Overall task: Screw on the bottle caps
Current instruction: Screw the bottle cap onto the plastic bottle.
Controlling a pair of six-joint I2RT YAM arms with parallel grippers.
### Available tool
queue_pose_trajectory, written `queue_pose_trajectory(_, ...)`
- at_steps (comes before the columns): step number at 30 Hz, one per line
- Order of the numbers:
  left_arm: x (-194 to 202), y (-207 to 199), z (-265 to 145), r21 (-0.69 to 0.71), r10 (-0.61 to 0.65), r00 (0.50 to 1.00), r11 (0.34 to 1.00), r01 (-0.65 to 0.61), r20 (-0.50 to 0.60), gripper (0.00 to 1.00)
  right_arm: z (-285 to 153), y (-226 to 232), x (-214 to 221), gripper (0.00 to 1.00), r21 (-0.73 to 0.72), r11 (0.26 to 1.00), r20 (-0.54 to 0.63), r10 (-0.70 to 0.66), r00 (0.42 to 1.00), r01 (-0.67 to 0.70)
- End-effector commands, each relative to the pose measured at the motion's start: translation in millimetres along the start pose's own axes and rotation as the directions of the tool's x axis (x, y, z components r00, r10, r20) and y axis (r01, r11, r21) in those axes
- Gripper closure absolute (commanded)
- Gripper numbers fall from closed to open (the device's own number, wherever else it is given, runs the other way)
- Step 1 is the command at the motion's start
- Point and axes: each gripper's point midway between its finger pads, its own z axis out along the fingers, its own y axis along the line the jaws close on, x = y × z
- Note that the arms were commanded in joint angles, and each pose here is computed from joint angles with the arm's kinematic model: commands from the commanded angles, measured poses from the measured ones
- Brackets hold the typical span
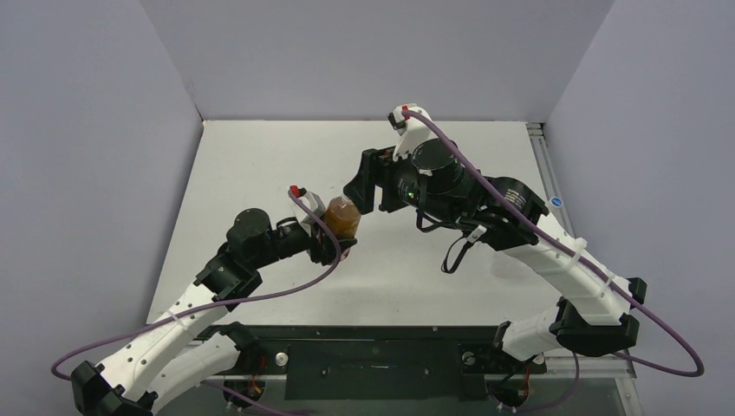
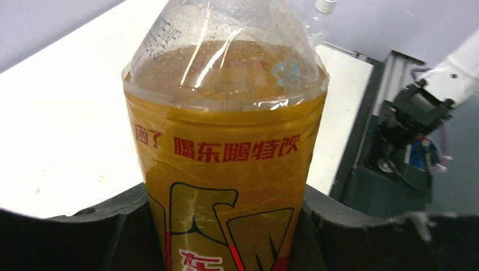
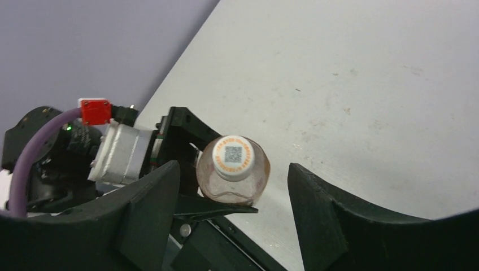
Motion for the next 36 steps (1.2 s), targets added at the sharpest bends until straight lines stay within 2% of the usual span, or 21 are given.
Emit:
queue_pose_trajectory(1, -24.5, 26.2, -4.9, -0.158, 0.087, 0.994, 0.985, -0.075, 0.066, 1.0, -4.1, -29.0, -16.4, 0.38, 0.218, 0.969, 0.102, 0.094, 0.99, -0.114)
queue_pose_trajectory(5, -27.9, 35.0, -6.9, -0.208, 0.112, 0.991, 0.974, -0.095, 0.072, 1.0, 10.8, -27.0, -11.7, 0.47, 0.27, 0.956, 0.096, 0.087, 0.992, -0.11)
queue_pose_trajectory(16, -18.6, 42.0, -4.1, -0.231, 0.127, 0.991, 0.966, -0.114, 0.042, 1.0, 36.2, -9.8, -7.9, 0.52, 0.27, 0.956, 0.089, 0.09, 0.992, -0.111)
queue_pose_trajectory(27, -12.2, 40.0, -1.9, -0.218, 0.131, 0.991, 0.968, -0.123, 0.024, 1.0, 40.3, -12.6, -10.7, 0.57, 0.3, 0.949, 0.096, 0.078, 0.992, -0.103)
queue_pose_trajectory(32, -11.1, 41.4, -1.5, -0.224, 0.129, 0.991, 0.967, -0.121, 0.02, 1.0, 40.2, -11.8, -7.2, 0.64, 0.298, 0.95, 0.086, 0.074, 0.994, -0.096)
queue_pose_trajectory(36, -10.7, 41.2, -0.5, -0.222, 0.127, 0.992, 0.968, -0.119, 0.02, 1.0, 42.4, -12.7, -1.1, 0.63, 0.304, 0.949, 0.07, 0.069, 0.995, -0.087)
